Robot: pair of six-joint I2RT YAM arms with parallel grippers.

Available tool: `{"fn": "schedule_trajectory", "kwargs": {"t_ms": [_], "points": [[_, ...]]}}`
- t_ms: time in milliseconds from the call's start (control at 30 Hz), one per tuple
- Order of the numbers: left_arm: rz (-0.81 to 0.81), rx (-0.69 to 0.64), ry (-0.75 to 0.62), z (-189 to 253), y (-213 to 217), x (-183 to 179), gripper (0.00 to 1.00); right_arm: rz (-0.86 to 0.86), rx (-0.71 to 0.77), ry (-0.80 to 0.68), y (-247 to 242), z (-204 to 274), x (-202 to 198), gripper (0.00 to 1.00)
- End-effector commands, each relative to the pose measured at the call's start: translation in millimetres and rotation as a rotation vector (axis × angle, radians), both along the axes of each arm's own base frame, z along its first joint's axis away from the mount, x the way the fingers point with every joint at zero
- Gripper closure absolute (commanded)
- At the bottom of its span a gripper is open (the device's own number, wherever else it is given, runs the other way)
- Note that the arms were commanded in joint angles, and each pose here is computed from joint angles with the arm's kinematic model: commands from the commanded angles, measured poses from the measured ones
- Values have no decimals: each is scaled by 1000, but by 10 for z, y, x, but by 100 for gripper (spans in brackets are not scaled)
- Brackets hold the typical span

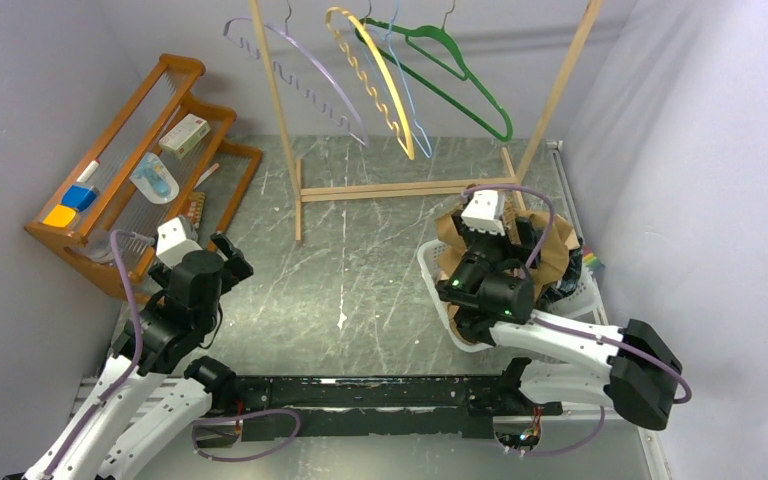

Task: Remove the shorts from the hanger
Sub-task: Place the shorts in the basket.

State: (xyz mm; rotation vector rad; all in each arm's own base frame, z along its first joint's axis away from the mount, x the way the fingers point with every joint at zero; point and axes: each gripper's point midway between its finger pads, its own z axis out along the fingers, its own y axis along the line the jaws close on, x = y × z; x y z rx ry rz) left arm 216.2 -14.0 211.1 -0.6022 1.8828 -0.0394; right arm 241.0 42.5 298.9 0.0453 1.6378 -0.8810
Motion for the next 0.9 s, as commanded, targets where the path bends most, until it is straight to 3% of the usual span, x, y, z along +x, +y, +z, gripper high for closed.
{"fn": "schedule_trajectory", "kwargs": {"t_ms": [0,267,633,767,867], "points": [[14,-12,-28,130,31,-3,1,-34,365,-46,-130,16,-251,11],[10,-12,-30,131,23,2,1,125,466,-69,137,226,-346,10],[4,-15,-30,129,16,-3,1,95,535,-117,-141,195,-433,9],[-3,-14,-32,128,2,9,1,65,503,-104,-206,-87,-448,9],[-15,-9,-24,115,-20,21,1,55,372,-37,-103,-318,-392,8]]}}
